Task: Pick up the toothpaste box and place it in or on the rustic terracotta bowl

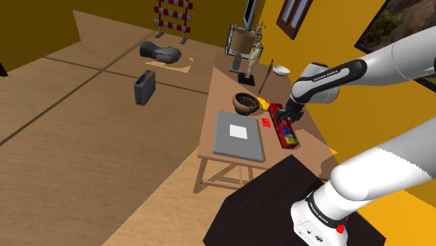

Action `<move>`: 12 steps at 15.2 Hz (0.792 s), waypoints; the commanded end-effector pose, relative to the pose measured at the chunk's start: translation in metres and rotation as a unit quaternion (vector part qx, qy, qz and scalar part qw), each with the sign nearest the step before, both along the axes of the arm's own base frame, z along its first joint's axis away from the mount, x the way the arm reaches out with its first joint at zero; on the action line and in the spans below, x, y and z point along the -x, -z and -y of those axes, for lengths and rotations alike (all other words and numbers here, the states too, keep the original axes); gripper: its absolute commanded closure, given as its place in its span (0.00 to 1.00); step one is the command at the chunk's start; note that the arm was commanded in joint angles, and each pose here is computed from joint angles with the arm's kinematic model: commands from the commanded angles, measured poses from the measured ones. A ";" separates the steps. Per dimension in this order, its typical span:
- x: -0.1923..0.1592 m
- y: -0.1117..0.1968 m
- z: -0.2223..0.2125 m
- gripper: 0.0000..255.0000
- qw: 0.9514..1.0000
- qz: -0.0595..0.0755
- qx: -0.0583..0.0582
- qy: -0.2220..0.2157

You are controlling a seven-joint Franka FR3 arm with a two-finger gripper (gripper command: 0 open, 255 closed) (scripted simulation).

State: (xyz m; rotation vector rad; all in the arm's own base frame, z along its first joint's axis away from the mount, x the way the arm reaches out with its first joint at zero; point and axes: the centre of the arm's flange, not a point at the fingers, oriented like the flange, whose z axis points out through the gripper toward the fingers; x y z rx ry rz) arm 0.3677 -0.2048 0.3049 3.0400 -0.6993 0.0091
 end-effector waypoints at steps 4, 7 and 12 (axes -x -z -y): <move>0.001 -0.027 0.000 1.00 1.000 0.000 0.000 0.000; 0.001 -0.043 0.000 1.00 1.000 0.000 0.000 0.000; -0.052 -0.049 0.008 1.00 1.000 0.000 0.000 0.000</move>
